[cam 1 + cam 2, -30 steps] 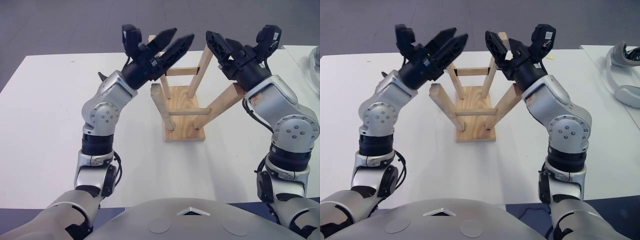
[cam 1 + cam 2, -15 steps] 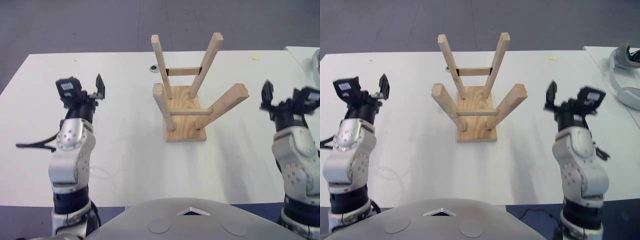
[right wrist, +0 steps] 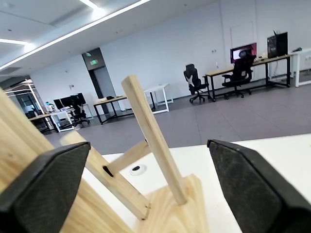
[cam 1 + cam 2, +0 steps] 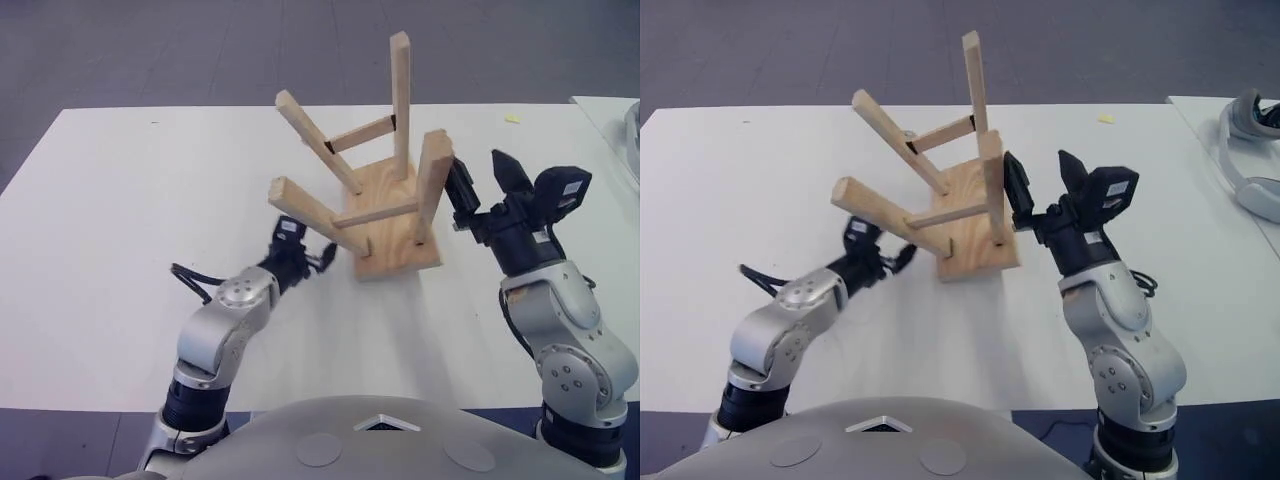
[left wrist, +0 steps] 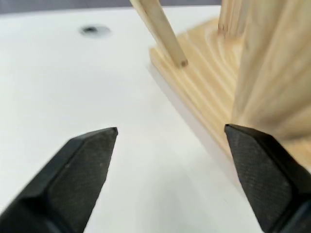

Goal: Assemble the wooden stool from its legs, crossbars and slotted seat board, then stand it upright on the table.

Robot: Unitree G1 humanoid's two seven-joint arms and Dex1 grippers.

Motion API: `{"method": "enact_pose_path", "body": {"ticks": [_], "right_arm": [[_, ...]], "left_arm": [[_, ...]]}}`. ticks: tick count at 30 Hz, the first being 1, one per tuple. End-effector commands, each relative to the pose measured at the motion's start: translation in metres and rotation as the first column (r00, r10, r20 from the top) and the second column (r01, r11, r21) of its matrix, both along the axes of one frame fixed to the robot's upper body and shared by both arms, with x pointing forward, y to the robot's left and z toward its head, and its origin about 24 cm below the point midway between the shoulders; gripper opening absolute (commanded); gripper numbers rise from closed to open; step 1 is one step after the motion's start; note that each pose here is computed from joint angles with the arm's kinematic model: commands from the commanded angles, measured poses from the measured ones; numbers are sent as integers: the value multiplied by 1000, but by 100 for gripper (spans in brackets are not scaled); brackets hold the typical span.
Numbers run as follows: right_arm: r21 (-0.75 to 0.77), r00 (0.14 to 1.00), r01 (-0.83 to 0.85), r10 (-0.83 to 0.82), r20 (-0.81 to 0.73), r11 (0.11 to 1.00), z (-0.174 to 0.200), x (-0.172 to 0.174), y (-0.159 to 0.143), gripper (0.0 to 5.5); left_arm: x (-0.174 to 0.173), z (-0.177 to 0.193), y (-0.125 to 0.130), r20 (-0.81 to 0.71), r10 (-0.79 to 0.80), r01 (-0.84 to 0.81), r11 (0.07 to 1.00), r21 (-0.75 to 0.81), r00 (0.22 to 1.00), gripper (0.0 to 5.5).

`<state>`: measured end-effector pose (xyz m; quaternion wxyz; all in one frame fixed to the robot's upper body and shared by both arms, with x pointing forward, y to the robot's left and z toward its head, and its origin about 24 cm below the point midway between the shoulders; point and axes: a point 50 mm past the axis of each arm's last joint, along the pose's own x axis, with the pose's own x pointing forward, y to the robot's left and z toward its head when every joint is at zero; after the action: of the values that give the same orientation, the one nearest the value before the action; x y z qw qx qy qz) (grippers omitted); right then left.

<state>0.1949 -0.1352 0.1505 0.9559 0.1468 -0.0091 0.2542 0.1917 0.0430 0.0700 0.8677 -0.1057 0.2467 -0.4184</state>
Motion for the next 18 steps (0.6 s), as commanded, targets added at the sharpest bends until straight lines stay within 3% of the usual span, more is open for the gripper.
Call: {"method": "enact_pose_path", "body": {"ticks": [1,8,10,14,16,18], "right_arm": [[-10,994,-68,67,-89,998,-14,-5,6,453],[-27,997,18,-20,-75,999,-15,7,-8,453],[-14,997,46,-47,-66,999,-13,12,-14,453],[40,983,182,-181,-22,983,0,29,-41,453],[50,961,274,-275,14,960,8,41,-60,453],[27,943,330,-330,30,944,12,52,-74,453]], "left_arm": [[4,24,-13,82,-72,78,994,-73,994,411],[12,26,-1,120,-20,28,998,-61,993,411],[13,38,15,187,-42,57,995,-76,981,411],[23,47,53,285,-48,7,990,142,957,411],[19,42,50,286,-135,63,966,250,949,411],[11,34,32,236,-230,172,955,242,944,411]]}}
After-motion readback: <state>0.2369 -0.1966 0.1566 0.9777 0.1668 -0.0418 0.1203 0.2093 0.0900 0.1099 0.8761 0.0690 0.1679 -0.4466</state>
